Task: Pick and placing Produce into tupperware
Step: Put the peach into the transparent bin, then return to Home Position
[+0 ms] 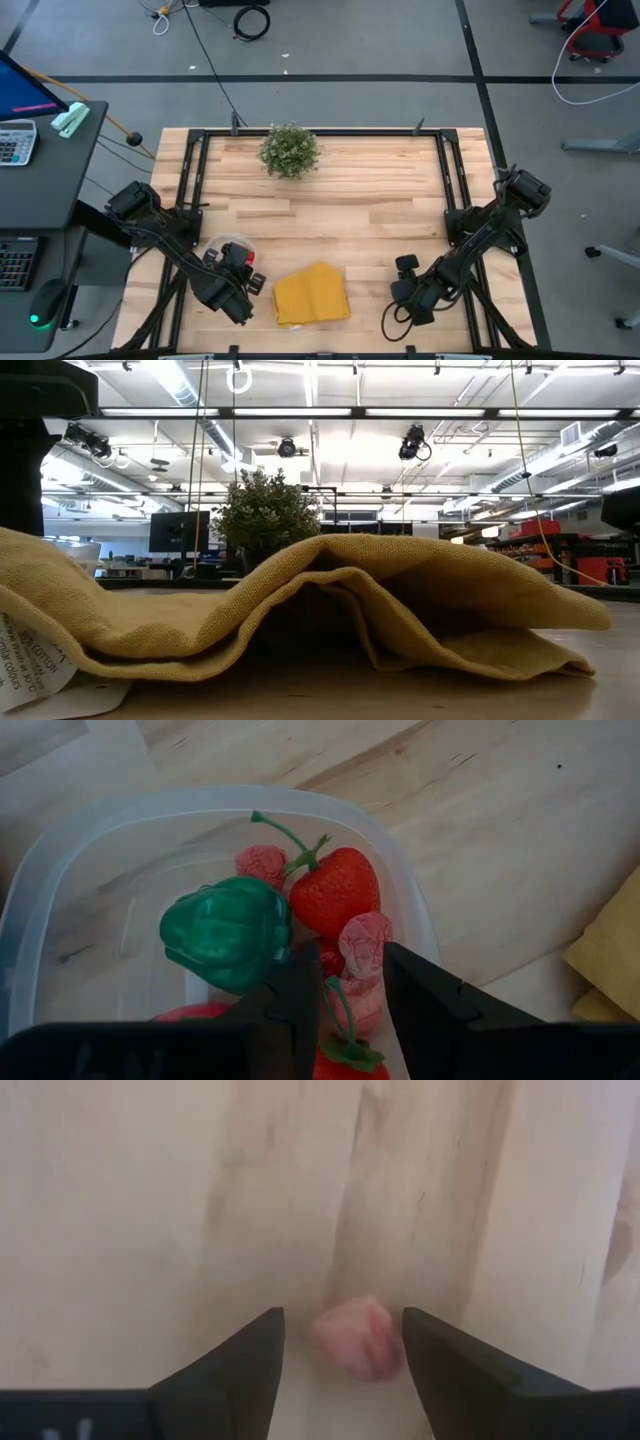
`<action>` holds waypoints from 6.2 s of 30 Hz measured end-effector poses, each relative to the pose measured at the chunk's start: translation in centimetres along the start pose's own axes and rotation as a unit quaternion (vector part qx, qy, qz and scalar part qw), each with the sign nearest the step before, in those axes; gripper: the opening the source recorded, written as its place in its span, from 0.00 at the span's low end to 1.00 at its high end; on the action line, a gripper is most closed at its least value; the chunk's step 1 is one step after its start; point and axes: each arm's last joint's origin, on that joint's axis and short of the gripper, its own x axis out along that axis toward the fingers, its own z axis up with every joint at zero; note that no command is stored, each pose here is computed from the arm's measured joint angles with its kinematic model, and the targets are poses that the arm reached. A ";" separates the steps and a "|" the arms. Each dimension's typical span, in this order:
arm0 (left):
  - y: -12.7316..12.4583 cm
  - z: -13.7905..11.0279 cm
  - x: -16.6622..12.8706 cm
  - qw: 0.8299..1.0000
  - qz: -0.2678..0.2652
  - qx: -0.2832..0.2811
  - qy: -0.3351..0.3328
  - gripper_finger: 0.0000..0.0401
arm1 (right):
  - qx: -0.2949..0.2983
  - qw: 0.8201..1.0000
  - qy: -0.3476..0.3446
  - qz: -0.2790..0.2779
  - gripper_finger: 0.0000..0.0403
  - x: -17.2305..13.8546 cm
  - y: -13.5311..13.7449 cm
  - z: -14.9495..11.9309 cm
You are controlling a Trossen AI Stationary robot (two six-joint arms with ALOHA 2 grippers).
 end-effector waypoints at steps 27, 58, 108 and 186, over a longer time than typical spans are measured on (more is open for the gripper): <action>-1.5 1.9 -3.3 0.990 -0.050 0.055 -0.116 0.26 | 0.011 0.994 -0.096 -0.042 0.24 0.6 -3.3 3.7; 2.4 18.1 -14.1 0.905 0.035 0.173 -0.387 0.15 | -0.112 0.892 -0.439 0.005 0.29 4.8 -11.3 29.6; 9.3 22.9 -15.1 0.923 0.078 0.117 -0.359 0.07 | -0.039 0.992 -0.119 -0.012 0.52 -4.2 -12.5 31.6; 10.4 16.0 0.6 0.718 -0.394 0.153 -0.553 0.03 | -0.029 0.872 -0.483 -0.071 0.54 -13.5 -17.0 1.5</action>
